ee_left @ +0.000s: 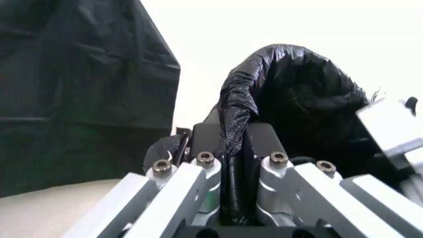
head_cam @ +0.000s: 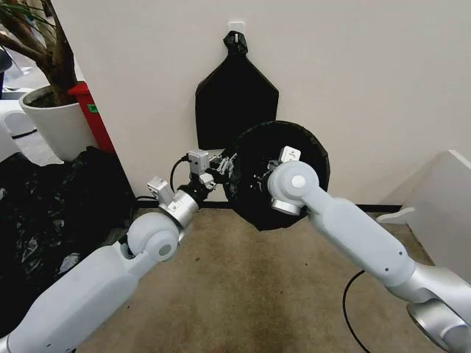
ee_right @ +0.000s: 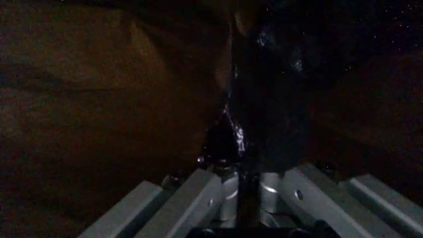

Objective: Place the garbage bag over the trash bin.

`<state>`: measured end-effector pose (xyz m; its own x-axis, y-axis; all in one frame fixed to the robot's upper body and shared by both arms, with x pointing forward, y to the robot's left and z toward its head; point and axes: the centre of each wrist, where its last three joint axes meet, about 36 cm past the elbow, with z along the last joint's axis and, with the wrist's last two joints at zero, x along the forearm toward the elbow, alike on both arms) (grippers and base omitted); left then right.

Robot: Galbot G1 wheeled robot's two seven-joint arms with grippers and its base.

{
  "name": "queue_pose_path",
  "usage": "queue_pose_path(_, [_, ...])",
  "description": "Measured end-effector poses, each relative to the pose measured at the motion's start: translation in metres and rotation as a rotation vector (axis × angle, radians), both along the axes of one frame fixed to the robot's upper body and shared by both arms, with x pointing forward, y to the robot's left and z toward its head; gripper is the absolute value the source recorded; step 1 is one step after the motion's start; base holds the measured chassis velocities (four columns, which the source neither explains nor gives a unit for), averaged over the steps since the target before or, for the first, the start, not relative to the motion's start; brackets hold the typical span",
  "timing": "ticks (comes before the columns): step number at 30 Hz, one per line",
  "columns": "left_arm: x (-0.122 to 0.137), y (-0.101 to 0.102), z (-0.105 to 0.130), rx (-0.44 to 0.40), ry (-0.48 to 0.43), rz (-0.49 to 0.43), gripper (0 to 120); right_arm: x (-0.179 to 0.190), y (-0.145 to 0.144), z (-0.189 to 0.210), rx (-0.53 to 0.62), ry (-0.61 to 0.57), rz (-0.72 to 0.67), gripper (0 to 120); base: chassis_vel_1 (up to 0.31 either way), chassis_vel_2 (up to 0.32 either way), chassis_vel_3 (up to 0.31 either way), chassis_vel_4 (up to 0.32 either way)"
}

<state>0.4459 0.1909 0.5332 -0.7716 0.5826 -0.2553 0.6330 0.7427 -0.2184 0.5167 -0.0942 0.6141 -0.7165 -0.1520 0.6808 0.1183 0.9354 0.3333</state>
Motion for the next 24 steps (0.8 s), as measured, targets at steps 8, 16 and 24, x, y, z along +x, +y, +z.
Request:
queue_pose_path(8, [-0.001, -0.001, -0.004, -0.001, 0.013, 0.002, 4, -0.001, 0.003, 0.010, -0.002, -0.042, 0.010, 0, 0.000, 0.000, 0.000, 0.000])
queue_pose_path(16, [-0.007, -0.002, 0.002, -0.006, 0.013, -0.010, 4, 0.025, -0.001, -0.014, -0.042, -0.014, -0.048, 0, 0.000, 0.000, 0.000, 0.000])
queue_pose_path(24, [-0.008, 0.001, -0.003, -0.002, 0.028, 0.001, 4, 0.006, 0.000, 0.000, -0.002, -0.040, -0.013, 0, 0.000, 0.000, 0.000, 0.000])
